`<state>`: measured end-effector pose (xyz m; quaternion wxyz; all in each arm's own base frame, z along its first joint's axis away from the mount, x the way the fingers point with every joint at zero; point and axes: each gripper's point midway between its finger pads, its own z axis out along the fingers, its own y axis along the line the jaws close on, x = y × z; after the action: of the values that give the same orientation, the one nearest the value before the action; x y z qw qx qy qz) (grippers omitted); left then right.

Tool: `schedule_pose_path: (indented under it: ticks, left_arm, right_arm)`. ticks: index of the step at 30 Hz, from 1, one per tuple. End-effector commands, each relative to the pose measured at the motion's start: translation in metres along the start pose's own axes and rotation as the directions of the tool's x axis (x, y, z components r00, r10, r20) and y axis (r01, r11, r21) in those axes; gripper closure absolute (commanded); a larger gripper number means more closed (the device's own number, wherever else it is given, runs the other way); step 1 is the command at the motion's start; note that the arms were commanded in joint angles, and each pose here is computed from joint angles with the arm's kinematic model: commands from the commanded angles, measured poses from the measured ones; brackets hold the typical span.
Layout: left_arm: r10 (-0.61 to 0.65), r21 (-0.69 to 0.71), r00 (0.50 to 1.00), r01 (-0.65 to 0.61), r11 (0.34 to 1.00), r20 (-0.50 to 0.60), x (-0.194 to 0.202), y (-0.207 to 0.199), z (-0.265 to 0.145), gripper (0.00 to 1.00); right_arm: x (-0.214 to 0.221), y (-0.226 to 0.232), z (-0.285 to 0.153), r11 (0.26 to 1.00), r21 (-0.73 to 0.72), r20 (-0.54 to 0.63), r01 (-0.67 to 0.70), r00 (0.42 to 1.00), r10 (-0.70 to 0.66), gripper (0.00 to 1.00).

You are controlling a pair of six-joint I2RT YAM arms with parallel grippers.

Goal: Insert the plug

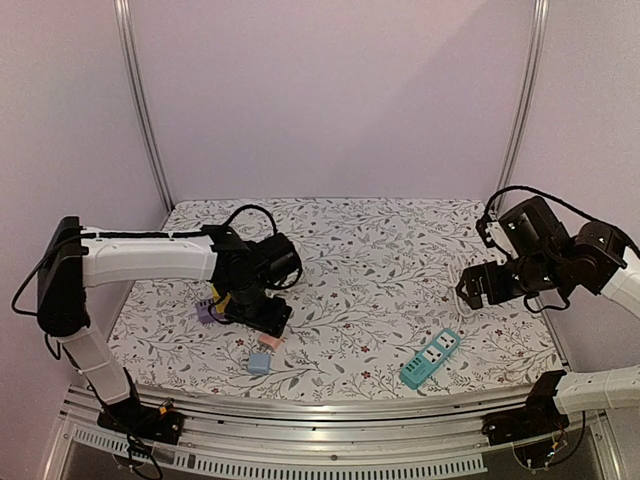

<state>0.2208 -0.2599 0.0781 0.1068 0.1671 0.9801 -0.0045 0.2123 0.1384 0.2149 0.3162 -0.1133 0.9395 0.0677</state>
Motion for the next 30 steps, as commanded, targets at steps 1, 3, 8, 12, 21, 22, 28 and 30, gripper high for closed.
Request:
schedule_pose_path:
  ticks: [1,3,8,12,21,22,28,30]
  left_arm:
    - [0.076,0.009,0.997,-0.076,0.997,-0.005,0.000,-0.012,0.022,0.24]
    - [0.090,0.004,0.996,-0.090,0.996,-0.026,0.001,-0.013,0.031,0.25]
    - [0.119,-0.007,0.991,-0.119,0.993,-0.068,0.011,-0.012,0.049,0.27]
    - [0.138,-0.013,0.986,-0.140,0.990,-0.091,0.015,-0.010,0.059,0.32]
    - [0.169,0.006,0.980,-0.170,0.985,-0.107,0.018,-0.014,0.066,0.69]
    - [0.172,0.015,0.980,-0.171,0.985,-0.098,0.016,-0.016,0.063,0.76]
    - [0.176,0.156,0.984,-0.179,0.971,0.030,-0.009,-0.044,0.014,0.94]
    - [0.182,0.225,0.980,-0.196,0.954,0.081,-0.018,-0.059,-0.006,0.96]
  right_arm:
    - [0.000,-0.005,-0.014,1.000,0.003,0.007,-0.030,1.000,0.030,0.01]
    - [0.001,-0.007,-0.016,0.999,0.011,0.005,-0.041,0.999,0.041,0.01]
    - [0.001,-0.011,-0.021,0.997,0.026,0.011,-0.072,0.997,0.072,0.01]
    - [0.002,-0.014,-0.023,0.994,0.038,0.015,-0.099,0.995,0.099,0.01]
    - [0.003,-0.014,-0.021,0.989,0.040,0.007,-0.139,0.990,0.139,0.01]
    - [0.002,-0.013,-0.021,0.989,0.040,0.005,-0.139,0.990,0.139,0.01]
    - [-0.006,-0.001,-0.021,0.992,-0.014,0.004,-0.127,0.992,0.127,0.01]
    - [-0.011,0.015,-0.021,0.988,-0.096,0.004,-0.121,0.993,0.122,0.01]
